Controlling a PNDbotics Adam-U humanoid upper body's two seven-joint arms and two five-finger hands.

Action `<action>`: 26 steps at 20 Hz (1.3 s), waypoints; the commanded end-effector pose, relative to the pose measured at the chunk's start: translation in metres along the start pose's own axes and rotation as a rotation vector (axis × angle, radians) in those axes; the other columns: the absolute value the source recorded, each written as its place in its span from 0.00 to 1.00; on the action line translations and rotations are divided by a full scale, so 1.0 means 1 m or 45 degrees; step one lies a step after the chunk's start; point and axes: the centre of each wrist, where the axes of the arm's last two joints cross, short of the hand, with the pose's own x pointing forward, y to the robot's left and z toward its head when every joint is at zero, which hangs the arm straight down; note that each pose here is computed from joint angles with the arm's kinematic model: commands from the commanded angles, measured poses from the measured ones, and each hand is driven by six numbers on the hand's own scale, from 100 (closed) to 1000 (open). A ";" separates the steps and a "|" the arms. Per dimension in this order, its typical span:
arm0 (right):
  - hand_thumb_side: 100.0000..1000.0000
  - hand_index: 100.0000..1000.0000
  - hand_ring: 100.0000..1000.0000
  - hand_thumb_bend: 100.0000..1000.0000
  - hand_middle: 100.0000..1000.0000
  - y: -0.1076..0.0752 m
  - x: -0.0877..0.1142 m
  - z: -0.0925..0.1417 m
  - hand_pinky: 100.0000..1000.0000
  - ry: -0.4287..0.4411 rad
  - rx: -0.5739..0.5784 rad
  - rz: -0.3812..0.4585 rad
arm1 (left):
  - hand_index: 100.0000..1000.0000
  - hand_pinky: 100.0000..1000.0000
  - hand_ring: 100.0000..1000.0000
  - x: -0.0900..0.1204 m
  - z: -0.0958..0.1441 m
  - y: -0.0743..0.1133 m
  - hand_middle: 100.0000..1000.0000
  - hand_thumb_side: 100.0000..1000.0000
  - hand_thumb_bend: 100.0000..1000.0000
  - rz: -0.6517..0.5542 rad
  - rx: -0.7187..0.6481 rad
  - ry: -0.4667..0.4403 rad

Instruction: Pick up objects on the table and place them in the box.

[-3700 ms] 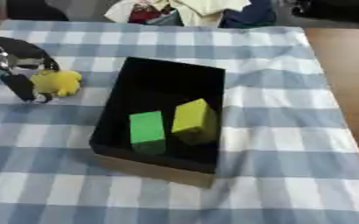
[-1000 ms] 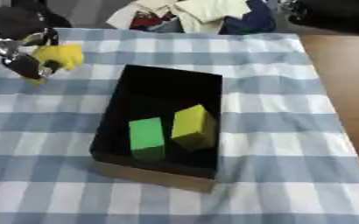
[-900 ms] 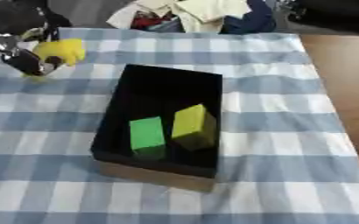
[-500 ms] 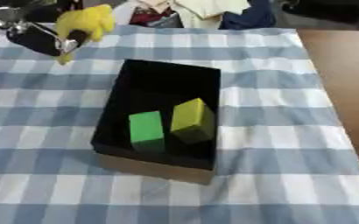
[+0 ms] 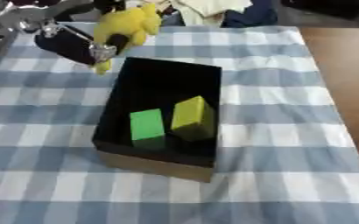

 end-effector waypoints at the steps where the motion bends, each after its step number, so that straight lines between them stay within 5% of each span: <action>1: 1.00 0.91 0.95 0.02 0.83 -0.009 0.002 0.003 0.98 0.014 -0.072 0.028 | 0.59 0.37 0.54 0.015 -0.003 0.010 0.43 0.30 0.00 -0.024 0.041 -0.034; 17: 1.00 0.91 0.95 0.03 0.82 -0.007 0.001 0.005 0.97 0.043 -0.104 0.005 | 0.62 0.43 0.58 0.041 -0.035 -0.050 0.48 0.23 0.00 -0.044 -0.140 0.079; 22: 1.00 0.91 0.95 0.03 0.82 -0.008 0.000 0.005 0.97 0.049 -0.109 0.001 | 0.71 0.55 0.66 0.044 -0.043 -0.070 0.55 0.21 0.00 -0.060 -0.210 0.068; 25: 1.00 0.91 0.95 0.02 0.82 -0.008 0.001 0.005 0.97 0.049 -0.112 -0.002 | 0.81 0.64 0.73 0.045 -0.047 -0.080 0.66 0.31 0.00 -0.076 -0.268 0.047; 26: 1.00 0.91 0.95 0.02 0.82 -0.008 0.001 0.005 0.97 0.049 -0.111 -0.003 | 0.85 0.73 0.79 0.045 -0.047 -0.082 0.72 0.43 0.13 -0.083 -0.284 0.045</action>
